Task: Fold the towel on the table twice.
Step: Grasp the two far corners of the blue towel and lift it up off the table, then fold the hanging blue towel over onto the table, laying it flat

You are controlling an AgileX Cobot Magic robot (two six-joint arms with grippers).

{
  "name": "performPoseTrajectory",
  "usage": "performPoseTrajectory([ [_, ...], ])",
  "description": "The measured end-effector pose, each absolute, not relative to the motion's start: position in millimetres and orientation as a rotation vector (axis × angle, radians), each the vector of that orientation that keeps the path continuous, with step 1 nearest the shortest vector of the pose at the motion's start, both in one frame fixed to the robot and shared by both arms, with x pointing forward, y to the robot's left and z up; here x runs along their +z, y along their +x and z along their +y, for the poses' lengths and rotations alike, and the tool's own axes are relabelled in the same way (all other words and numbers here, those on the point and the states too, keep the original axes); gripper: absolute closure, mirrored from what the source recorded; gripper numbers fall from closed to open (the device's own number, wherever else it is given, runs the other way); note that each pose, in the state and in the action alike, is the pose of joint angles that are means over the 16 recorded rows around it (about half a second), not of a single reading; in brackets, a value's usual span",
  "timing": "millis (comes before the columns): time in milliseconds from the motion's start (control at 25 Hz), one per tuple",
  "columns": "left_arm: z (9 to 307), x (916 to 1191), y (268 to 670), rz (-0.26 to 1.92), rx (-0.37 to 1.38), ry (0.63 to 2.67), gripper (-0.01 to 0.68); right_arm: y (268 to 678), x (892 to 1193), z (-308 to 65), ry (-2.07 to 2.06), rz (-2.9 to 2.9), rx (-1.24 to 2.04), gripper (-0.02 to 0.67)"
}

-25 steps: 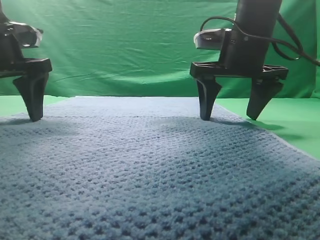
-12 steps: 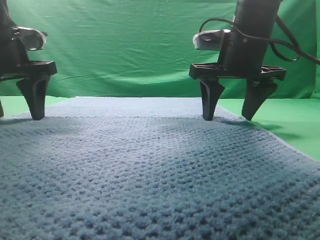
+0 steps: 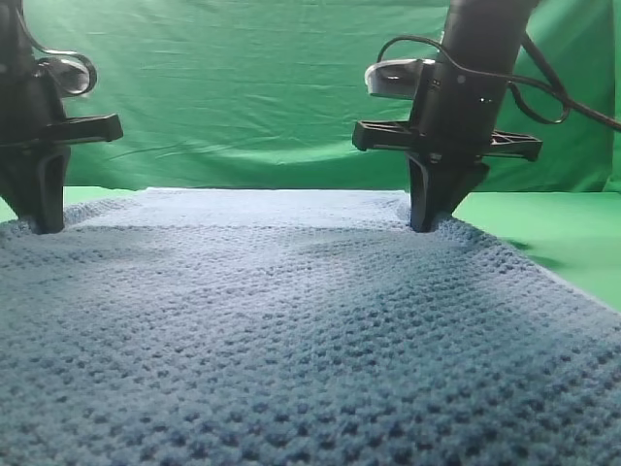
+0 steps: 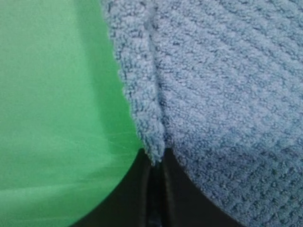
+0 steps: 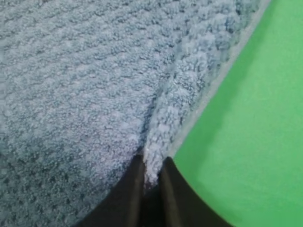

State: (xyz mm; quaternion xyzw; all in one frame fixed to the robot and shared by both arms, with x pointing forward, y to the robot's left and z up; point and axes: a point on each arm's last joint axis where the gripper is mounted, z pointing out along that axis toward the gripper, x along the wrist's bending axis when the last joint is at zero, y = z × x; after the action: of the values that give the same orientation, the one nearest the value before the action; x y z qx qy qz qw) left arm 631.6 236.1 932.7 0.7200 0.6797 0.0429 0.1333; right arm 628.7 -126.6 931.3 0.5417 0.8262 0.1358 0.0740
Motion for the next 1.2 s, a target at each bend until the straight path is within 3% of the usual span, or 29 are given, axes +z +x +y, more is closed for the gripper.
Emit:
performPoseTrajectory([
  [200,234,948,640,1.966,0.105,2.076,0.662,633,952,-125,1.589,2.46,0.43,0.624],
  [360,230,986,652,1.907,0.16,2.025,0.673,644,990,-124,1.509,2.395,0.495,0.649],
  [600,225,1081,670,1.726,0.342,1.861,0.673,663,1083,-125,1.351,2.186,0.681,0.649],
  [760,224,1152,667,1.577,0.476,1.726,0.673,667,1152,-134,1.254,2.005,0.818,0.649],
  [880,224,1191,662,1.491,0.547,1.646,0.673,664,1190,-141,1.207,1.9,0.886,0.649],
  [1040,224,1210,659,1.446,0.579,1.596,0.673,661,1214,-150,1.187,1.832,0.918,0.649],
  [1200,223,1200,662,1.477,0.549,1.605,0.673,662,1208,-154,1.211,1.852,0.882,0.649],
])
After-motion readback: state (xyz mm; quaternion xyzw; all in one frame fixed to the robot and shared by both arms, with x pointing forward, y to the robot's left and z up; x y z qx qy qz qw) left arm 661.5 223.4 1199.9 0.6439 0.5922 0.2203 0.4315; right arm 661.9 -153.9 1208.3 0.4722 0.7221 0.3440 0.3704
